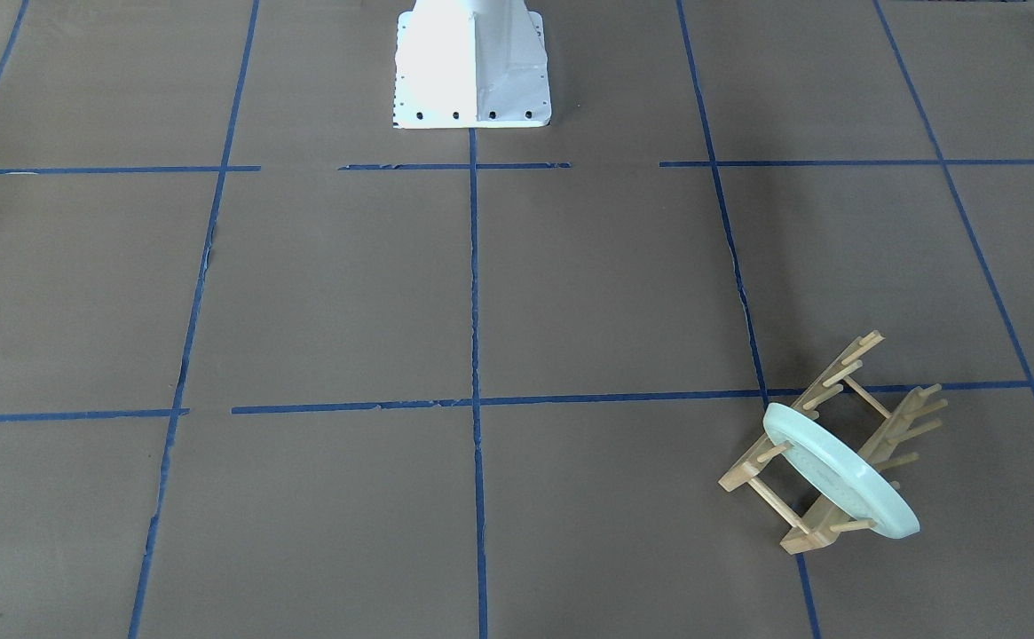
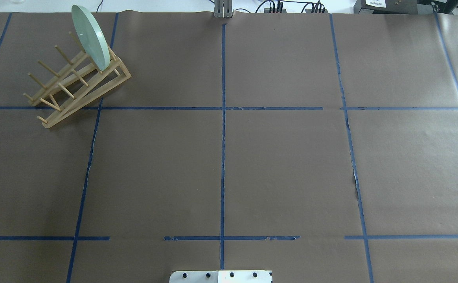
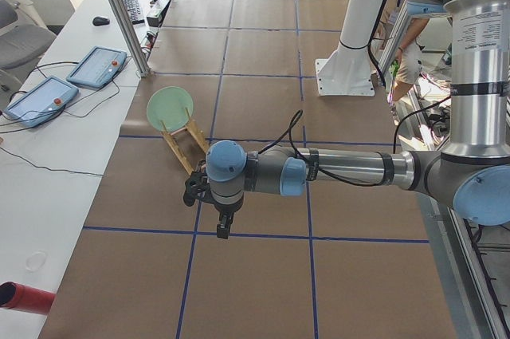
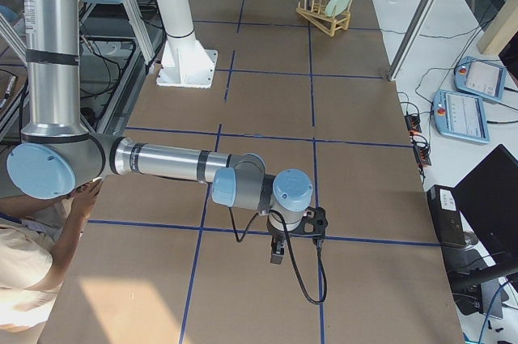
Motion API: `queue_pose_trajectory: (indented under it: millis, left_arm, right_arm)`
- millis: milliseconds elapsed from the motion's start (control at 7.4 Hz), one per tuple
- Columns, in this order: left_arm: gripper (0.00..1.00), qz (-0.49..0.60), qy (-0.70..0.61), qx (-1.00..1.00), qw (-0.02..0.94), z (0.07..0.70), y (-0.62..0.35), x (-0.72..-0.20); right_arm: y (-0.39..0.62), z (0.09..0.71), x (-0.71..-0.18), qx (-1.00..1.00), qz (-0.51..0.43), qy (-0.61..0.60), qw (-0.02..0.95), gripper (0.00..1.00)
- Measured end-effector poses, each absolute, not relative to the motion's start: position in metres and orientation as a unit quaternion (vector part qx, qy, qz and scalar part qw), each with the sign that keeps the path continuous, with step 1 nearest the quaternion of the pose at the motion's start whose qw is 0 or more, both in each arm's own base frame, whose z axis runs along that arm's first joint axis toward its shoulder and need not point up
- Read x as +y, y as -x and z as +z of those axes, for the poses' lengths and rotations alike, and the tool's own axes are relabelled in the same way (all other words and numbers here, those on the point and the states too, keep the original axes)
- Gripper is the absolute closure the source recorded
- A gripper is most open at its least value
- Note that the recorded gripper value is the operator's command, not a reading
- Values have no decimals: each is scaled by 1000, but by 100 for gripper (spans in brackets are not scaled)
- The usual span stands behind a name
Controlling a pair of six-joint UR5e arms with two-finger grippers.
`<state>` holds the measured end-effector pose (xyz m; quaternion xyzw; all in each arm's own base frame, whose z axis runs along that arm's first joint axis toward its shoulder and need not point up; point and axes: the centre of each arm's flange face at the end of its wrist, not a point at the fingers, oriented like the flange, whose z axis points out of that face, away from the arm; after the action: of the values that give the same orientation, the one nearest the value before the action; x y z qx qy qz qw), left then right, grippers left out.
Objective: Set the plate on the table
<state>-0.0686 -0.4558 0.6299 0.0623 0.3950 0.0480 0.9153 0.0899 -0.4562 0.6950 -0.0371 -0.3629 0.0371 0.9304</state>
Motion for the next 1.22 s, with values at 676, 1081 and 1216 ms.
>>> queue_pose_trajectory:
  millis: [676, 1081, 1216]
  left_arm:
    - [0, 52, -80, 383, 919, 614, 71, -468]
    - [0, 50, -156, 337, 927, 538, 79, -549]
    - [0, 11, -167, 343, 924, 509, 78, -571]
  right_arm:
    - [-90, 695, -456, -363, 37, 38, 930, 0]
    - [-90, 695, -456, -363, 37, 37, 930, 0]
    - [-90, 695, -456, -363, 37, 37, 930, 0]
